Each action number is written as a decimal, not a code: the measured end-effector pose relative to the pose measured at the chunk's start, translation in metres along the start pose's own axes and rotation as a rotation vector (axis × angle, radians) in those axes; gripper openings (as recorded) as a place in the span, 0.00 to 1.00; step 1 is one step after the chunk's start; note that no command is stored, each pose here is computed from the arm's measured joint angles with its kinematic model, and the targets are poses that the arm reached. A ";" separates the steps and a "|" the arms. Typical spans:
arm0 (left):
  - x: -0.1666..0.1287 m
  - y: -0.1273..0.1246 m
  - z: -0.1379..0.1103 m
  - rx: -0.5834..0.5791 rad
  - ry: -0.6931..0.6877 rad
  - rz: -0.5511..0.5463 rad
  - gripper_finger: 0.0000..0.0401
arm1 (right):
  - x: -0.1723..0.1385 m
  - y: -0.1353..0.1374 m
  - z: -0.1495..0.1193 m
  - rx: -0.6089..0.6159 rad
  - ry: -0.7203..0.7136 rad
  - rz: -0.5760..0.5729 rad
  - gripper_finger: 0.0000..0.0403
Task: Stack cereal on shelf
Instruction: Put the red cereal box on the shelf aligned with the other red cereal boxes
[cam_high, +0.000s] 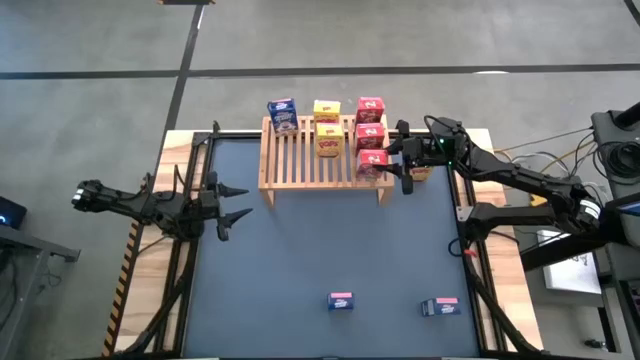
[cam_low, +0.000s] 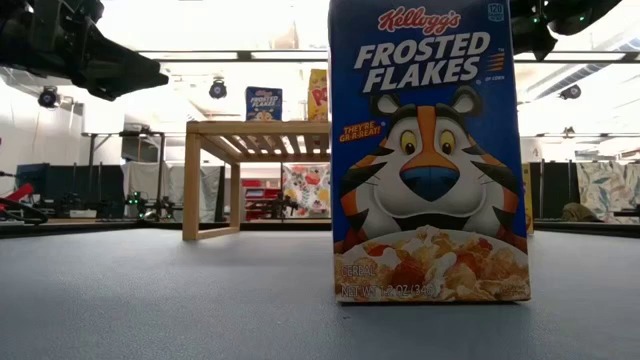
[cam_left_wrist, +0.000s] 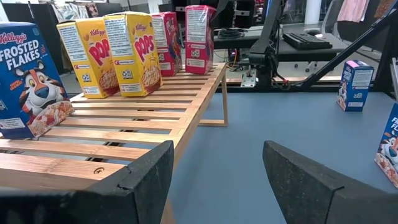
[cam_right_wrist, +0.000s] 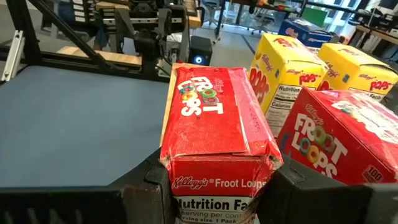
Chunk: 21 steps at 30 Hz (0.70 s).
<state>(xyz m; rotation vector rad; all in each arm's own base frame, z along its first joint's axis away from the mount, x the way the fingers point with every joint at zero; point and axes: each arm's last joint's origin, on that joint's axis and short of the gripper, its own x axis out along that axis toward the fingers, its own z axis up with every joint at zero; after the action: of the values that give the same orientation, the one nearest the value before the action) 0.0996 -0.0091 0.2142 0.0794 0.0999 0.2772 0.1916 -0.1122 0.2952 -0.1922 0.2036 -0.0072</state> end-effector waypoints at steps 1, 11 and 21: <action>0.000 0.000 0.000 0.000 0.000 0.000 0.58 | 0.000 0.000 0.000 0.000 0.000 0.000 0.35; 0.000 0.000 0.000 0.000 0.000 0.000 0.58 | 0.000 -0.001 -0.002 0.049 0.014 -0.001 0.35; 0.000 0.000 0.000 0.000 0.000 0.000 0.58 | 0.000 -0.001 -0.003 0.062 0.008 0.022 0.37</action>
<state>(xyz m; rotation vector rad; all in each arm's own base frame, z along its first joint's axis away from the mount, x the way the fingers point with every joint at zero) 0.0996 -0.0091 0.2142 0.0793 0.0997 0.2772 0.1911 -0.1139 0.2930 -0.1284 0.2136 0.0080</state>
